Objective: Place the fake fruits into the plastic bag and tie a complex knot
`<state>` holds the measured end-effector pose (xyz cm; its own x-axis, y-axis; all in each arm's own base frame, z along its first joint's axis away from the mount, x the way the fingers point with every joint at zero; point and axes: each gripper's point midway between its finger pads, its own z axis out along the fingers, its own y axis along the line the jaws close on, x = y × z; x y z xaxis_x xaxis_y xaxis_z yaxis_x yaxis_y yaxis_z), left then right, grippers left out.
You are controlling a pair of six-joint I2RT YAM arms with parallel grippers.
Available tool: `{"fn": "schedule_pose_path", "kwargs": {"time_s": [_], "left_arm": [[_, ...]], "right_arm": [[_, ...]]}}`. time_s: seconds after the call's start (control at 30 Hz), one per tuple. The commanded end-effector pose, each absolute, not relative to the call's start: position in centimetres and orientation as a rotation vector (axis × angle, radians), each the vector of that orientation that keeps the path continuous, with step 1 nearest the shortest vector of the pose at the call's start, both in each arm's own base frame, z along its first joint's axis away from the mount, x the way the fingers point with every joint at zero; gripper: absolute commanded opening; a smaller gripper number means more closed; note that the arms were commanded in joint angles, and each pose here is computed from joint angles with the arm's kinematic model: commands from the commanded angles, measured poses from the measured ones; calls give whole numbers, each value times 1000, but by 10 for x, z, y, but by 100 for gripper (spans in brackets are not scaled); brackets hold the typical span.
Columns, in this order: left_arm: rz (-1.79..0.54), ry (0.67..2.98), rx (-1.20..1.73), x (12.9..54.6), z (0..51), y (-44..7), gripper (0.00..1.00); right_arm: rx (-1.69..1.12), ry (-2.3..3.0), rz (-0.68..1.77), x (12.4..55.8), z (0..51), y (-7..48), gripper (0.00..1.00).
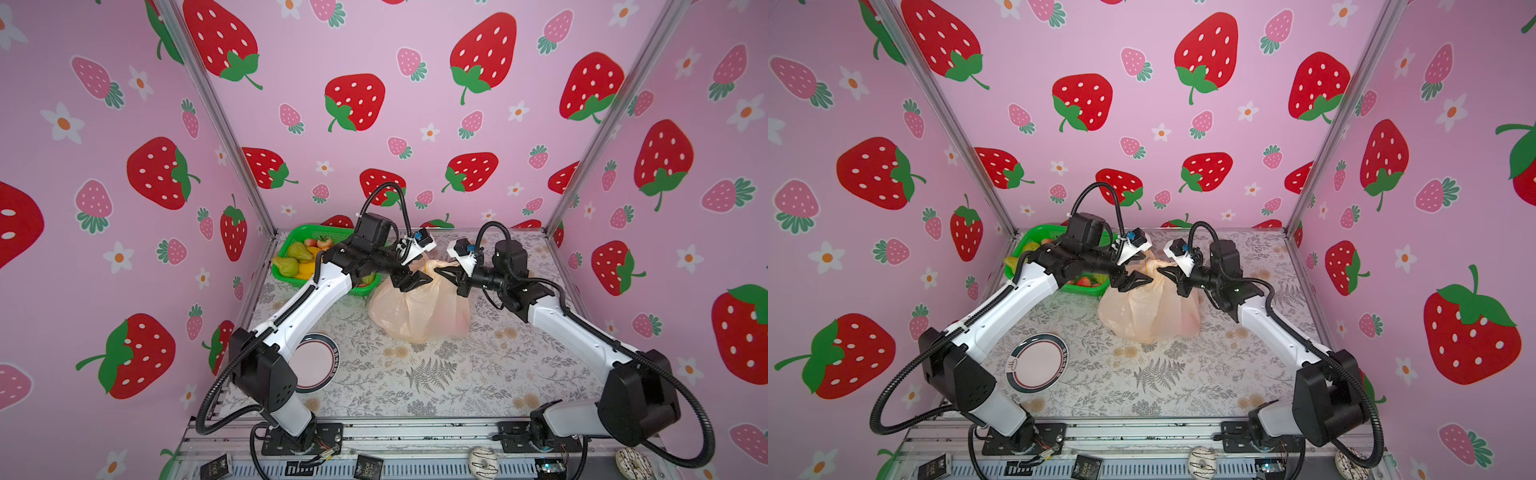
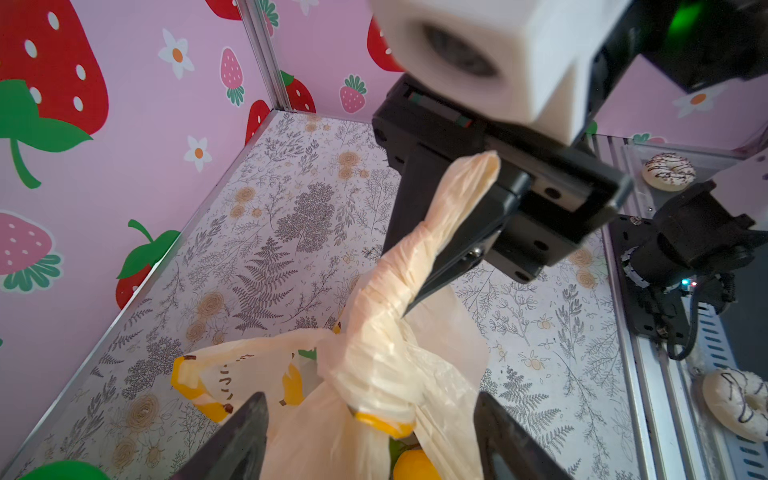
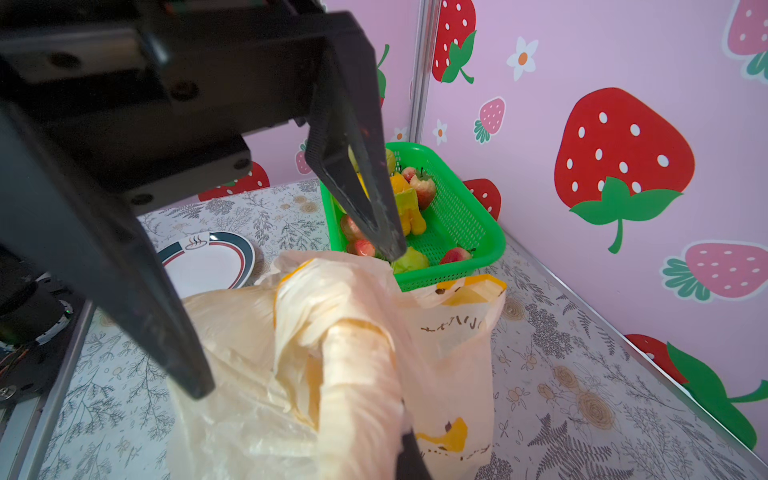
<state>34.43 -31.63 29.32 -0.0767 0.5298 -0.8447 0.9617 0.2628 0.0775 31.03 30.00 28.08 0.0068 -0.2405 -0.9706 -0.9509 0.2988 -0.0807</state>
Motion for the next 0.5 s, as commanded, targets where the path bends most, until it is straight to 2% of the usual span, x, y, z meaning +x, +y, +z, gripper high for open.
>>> {"fn": "schedule_pose_path", "kwargs": {"time_s": [0.0,0.47], "left_arm": [[-665,1736,1417,346,294,-319,74],[-587,1767,1437,365,275,-323,41]], "right_arm": [[-1172,1407,816,302,297,301,0],[-1162,1388,854,297,302,302,0]]}}
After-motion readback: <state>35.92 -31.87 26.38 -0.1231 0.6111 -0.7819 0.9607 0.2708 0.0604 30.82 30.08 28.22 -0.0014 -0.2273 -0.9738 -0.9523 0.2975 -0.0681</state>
